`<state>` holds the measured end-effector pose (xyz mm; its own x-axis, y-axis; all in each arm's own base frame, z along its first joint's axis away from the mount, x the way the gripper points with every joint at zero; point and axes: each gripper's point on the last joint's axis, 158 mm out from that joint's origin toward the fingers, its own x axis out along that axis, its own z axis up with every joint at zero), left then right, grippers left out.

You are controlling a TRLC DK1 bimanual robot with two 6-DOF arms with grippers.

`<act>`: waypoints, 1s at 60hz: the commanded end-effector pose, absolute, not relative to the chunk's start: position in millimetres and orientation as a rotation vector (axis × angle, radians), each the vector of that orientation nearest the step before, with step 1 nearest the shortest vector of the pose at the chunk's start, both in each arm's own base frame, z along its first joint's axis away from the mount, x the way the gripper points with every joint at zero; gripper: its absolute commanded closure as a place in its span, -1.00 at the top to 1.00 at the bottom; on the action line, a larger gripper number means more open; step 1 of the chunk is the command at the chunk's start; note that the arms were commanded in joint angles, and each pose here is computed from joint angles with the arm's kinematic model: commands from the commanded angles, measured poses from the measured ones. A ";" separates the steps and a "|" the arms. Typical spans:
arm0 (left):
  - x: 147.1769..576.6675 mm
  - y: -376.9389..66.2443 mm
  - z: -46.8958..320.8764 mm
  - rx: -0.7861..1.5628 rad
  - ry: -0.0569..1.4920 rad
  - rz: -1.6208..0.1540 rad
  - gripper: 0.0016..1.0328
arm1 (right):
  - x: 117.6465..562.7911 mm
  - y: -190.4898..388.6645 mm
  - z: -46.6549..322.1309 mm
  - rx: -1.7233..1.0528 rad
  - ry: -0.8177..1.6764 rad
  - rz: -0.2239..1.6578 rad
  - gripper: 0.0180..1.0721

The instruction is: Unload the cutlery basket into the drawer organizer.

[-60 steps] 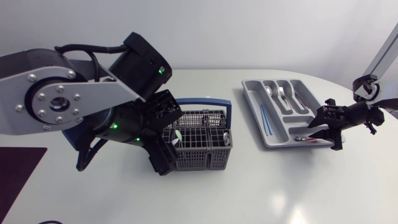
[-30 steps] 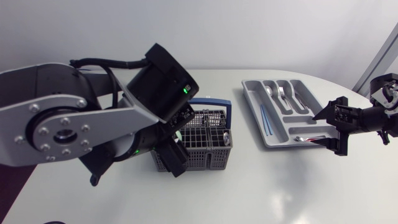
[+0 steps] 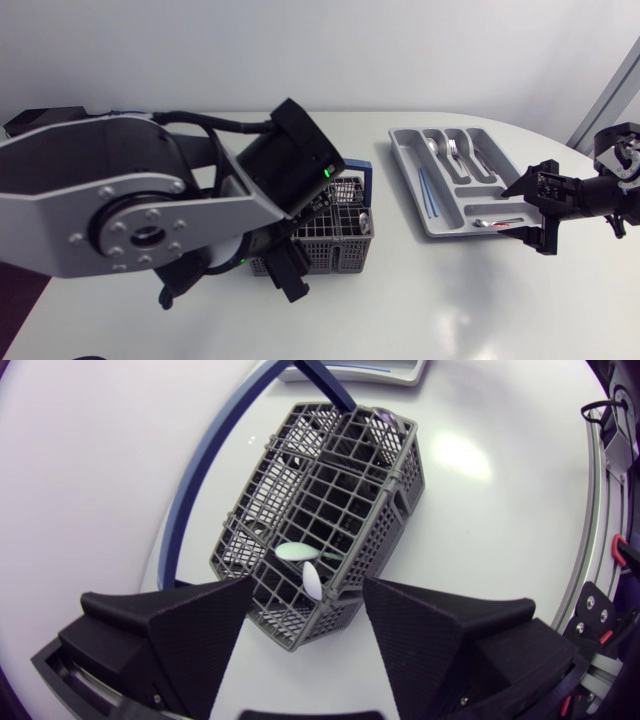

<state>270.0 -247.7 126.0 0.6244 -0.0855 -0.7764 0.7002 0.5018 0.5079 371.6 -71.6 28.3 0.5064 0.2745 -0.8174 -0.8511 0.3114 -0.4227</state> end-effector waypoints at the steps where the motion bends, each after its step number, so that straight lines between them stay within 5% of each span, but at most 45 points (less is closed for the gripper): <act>1: 267.5 -246.0 99.0 0.957 0.835 -0.523 0.54 | 366.3 -66.4 24.4 -0.967 0.713 0.832 0.93; 30: 288.5 -232.8 85.9 0.972 0.862 -0.439 0.53 | 369.3 -67.7 22.3 -0.964 0.715 0.834 0.93; 60: 295.0 -233.8 80.0 0.975 0.845 -0.424 -0.11 | 367.7 -71.3 17.2 -0.955 0.726 0.836 0.93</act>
